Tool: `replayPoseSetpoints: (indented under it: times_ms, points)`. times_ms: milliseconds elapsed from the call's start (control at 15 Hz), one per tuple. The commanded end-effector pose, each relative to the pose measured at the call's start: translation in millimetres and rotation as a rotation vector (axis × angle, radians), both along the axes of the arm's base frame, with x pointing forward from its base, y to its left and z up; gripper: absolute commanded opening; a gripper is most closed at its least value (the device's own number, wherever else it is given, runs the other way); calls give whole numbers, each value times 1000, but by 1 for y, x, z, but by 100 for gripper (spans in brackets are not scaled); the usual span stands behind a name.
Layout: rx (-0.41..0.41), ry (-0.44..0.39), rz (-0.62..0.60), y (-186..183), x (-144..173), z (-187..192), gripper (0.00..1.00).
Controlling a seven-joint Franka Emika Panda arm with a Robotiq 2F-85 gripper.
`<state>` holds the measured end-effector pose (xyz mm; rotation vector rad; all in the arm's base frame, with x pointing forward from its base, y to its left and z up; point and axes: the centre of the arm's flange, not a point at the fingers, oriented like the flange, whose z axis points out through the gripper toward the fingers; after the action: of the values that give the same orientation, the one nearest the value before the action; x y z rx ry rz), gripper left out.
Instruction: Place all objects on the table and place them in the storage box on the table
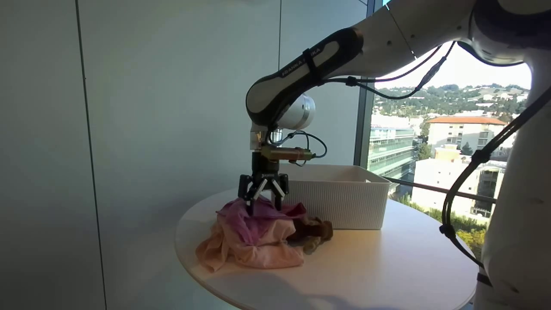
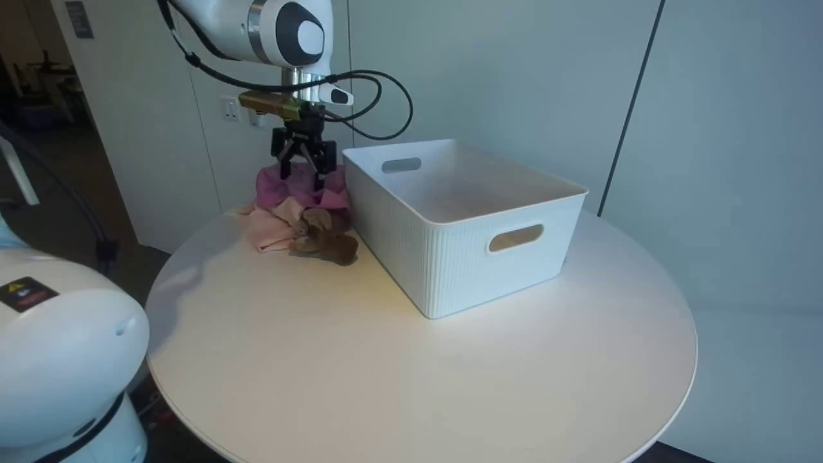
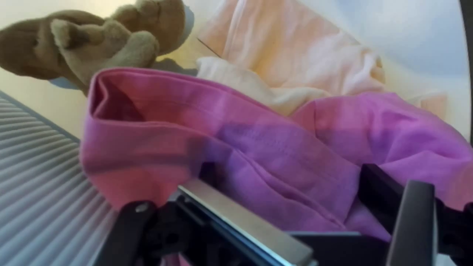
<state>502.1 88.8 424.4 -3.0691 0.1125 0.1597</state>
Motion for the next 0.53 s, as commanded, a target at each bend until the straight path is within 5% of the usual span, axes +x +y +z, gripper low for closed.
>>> replayPoseSetpoints:
  times_ms: [0, 67, 133, 200, 467]
  points:
    - [96, 55, 27, -7, 34, -16, 100]
    - [109, 65, 21, -9, 37, -22, 100]
    - [111, 78, 15, -14, 39, -27, 75]
    - [109, 86, 12, -17, 41, -32, 75]
    - [122, 98, -6, -17, 43, -35, 43]
